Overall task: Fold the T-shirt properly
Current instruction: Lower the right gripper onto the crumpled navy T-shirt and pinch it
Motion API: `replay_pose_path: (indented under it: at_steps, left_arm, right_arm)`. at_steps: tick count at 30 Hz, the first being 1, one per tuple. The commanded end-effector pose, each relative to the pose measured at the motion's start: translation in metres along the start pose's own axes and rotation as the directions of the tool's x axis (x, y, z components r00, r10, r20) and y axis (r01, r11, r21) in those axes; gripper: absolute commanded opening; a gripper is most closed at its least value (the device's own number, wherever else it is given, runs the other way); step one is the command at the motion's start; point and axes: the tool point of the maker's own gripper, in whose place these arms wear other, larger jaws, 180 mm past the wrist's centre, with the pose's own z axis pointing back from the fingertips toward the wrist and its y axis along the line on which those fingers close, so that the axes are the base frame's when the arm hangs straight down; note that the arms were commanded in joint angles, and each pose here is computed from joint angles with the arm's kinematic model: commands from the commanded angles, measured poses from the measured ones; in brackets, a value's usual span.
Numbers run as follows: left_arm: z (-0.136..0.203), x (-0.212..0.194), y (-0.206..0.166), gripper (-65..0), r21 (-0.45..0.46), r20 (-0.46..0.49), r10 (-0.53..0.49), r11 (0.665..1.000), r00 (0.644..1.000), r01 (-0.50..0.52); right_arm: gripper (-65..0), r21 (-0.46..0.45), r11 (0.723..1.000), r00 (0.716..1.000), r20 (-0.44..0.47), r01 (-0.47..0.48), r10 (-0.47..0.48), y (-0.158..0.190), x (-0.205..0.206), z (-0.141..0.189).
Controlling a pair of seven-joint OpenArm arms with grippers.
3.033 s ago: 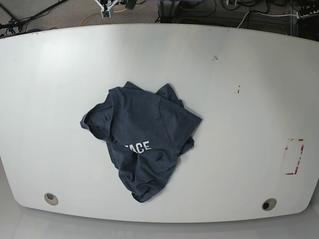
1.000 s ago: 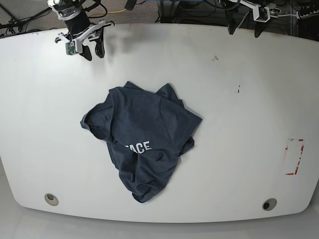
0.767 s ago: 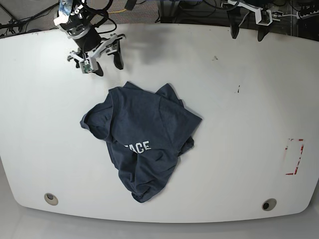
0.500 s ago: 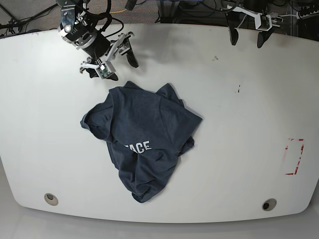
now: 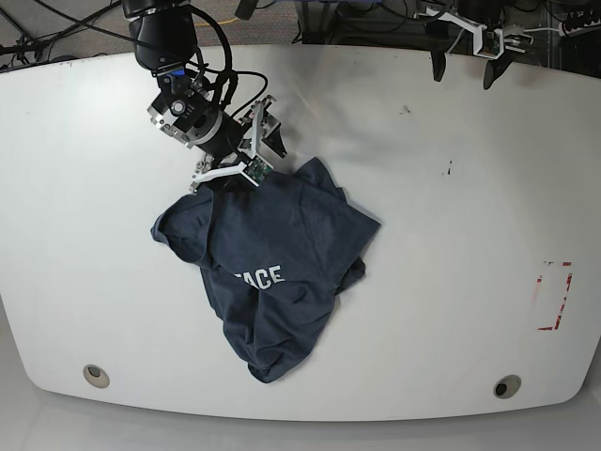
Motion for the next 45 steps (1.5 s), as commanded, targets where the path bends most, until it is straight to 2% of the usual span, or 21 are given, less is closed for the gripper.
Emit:
replay_pose_path:
  at_steps: [1, 8, 15, 17, 21, 23, 28, 33, 37, 41, 45]
  left_arm:
    - [0.004, 0.006, 0.002, -19.2, 0.004, 0.023, -0.003, 1.0, 1.0, 0.003]
    - [0.004, 0.006, 0.002, -19.2, 0.003, 0.022, -0.006, 1.0, 1.0, 0.006]
    - [0.004, 0.006, 0.002, -19.2, 0.003, 0.022, -0.006, 1.0, 1.0, 0.006]
    - [0.004, 0.005, 0.002, -19.2, 0.003, 0.021, -0.006, 1.0, 1.0, 0.006]
    - [0.006, 0.001, 0.002, -19.2, 0.004, 0.009, -0.003, 1.0, 1.0, 0.003]
    - [0.006, -0.005, 0.003, -19.2, 0.006, -0.004, 0.005, 1.0, 1.0, -0.005]
    - [0.007, -0.021, 0.003, -19.2, 0.009, -0.042, 0.019, 1.0, 0.999, -0.019]
    - [0.008, -0.03, 0.002, -19.2, 0.01, -0.062, 0.031, 1.0, 0.998, -0.03]
    - [0.008, -0.028, 0.002, -19.2, 0.008, -0.058, 0.03, 1.0, 0.998, -0.029]
    - [0.003, -0.022, 0.002, -19.2, 0.007, -0.038, 0.028, 1.0, 0.999, -0.028]
    - [-0.005, -0.015, 0.002, -19.2, 0.007, -0.011, 0.026, 1.0, 1.0, -0.026]
  right_arm:
    - [-22.8, -0.021, 1.0, 0.999, 0.035, -0.01, 0.011, -0.012, 0.015, -0.007]
    - [-22.8, 0.022, 0.999, 1.0, 0.003, -0.029, 0.029, -0.01, 0.014, -0.033]
    - [-23.9, 0.067, 0.998, 0.999, 0.031, -0.013, 0.011, -0.002, 0.01, -0.05]
    - [-28.7, 0.07, 0.998, 1.0, 0.017, -0.006, 0.005, -0.004, 0.006, -0.054]
    - [-43.8, 0.07, 0.998, 1.0, 0.005, 0.001, -0.001, -0.006, 0.002, -0.056]
    - [-48.7, 0.068, 0.998, 1.0, 0.01, -0.002, 0.001, -0.006, 0.004, -0.055]
    - [-50.4, 0.048, 0.998, 0.998, 0.058, -0.027, 0.024, -0.008, 0.022, -0.046]
    - [-52.0, 0.048, 0.998, 0.998, 0.064, -0.029, 0.026, -0.007, 0.023, -0.044]
    - [-65.0, 0.035, 0.998, 0.996, 0.077, -0.044, 0.041, -0.009, 0.031, -0.039]
    - [-65.0, -0.003, 0.997, 0.995, 0.056, -0.077, 0.077, -0.017, 0.041, -0.027]
    - [-65.0, -0.07, 0.991, 0.987, 0.102, -0.114, 0.121, -0.03, 0.069, -0.006]
